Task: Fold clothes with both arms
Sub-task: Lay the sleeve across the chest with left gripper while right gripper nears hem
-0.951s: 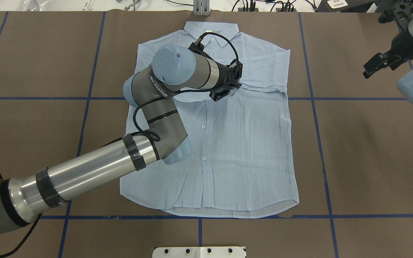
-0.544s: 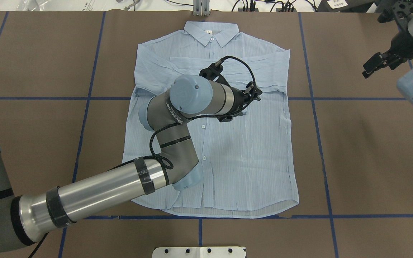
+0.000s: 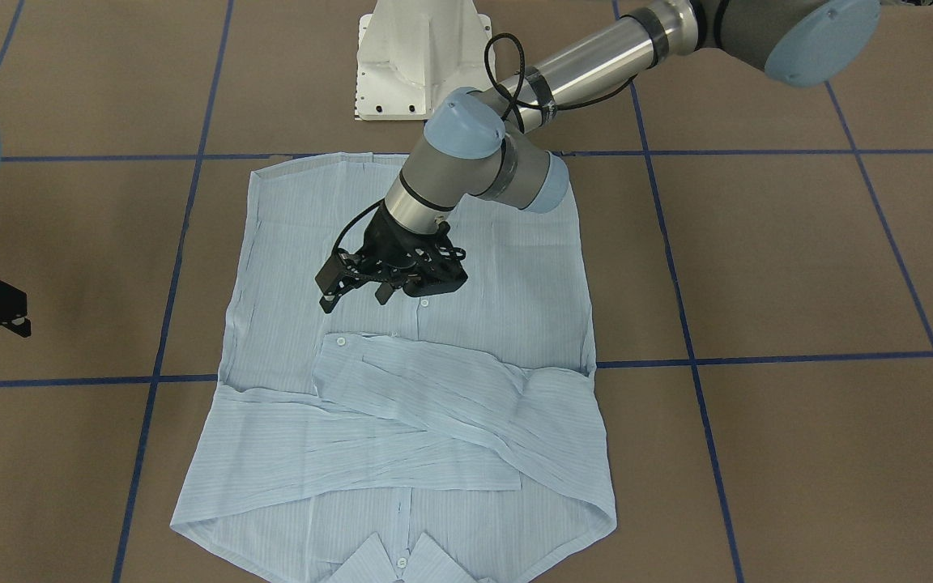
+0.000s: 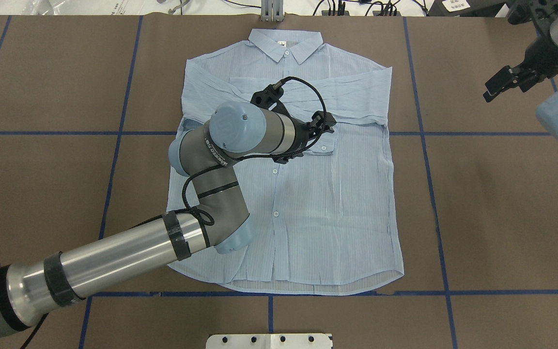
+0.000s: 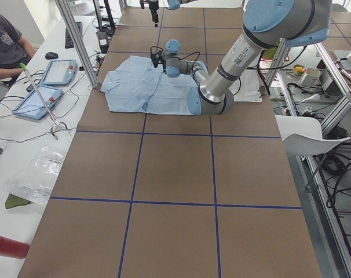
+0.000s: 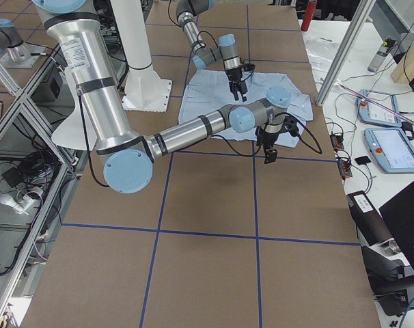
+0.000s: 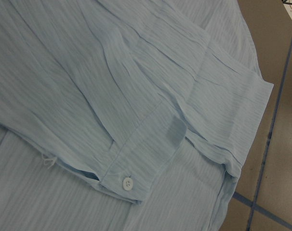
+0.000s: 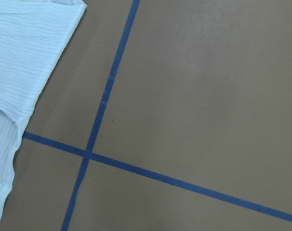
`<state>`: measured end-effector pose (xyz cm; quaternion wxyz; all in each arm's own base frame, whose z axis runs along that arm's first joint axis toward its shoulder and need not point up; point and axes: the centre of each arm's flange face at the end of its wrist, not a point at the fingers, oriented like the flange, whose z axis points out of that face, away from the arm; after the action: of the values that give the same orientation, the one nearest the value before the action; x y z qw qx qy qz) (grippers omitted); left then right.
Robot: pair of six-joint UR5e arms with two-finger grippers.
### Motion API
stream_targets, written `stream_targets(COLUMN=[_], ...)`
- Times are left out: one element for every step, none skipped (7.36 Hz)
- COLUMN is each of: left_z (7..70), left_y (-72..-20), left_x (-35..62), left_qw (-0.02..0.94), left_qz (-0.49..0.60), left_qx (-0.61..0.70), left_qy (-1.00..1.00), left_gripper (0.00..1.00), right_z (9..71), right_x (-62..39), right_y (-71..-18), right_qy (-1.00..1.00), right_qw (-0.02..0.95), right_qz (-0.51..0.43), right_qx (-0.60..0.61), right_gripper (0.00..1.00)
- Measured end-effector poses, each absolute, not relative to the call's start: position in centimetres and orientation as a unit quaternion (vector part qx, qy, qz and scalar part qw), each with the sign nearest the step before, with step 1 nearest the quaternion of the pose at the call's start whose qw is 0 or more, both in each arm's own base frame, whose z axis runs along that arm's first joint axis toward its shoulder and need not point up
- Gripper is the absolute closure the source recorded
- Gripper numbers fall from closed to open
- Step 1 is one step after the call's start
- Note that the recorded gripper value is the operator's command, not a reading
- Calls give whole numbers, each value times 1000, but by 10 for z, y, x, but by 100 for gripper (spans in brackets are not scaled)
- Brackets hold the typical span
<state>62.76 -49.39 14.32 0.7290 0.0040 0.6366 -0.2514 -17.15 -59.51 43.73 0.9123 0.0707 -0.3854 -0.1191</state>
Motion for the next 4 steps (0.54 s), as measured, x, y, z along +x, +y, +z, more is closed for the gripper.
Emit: stream_targets(left_z=[160, 177, 190, 193], left_y=[-490, -482, -470, -459], left_x=[602, 573, 539, 507], left_qw=[734, 747, 767, 787], left_qz=[-247, -237, -221, -207], left_qx=[1, 6, 21, 36], left_qy=[632, 621, 602, 581], left_gripper=[3, 2, 2, 2], right_z=[424, 407, 390, 376], right_x=[-180, -196, -218, -244], right_y=[-582, -564, -538, -508], right_qy=[-394, -403, -408, -408], right_qw=[911, 910, 909, 910], right_qz=[-101, -84, -68, -55], right_qx=[66, 59, 50, 41], right_gripper=[0, 0, 0, 0])
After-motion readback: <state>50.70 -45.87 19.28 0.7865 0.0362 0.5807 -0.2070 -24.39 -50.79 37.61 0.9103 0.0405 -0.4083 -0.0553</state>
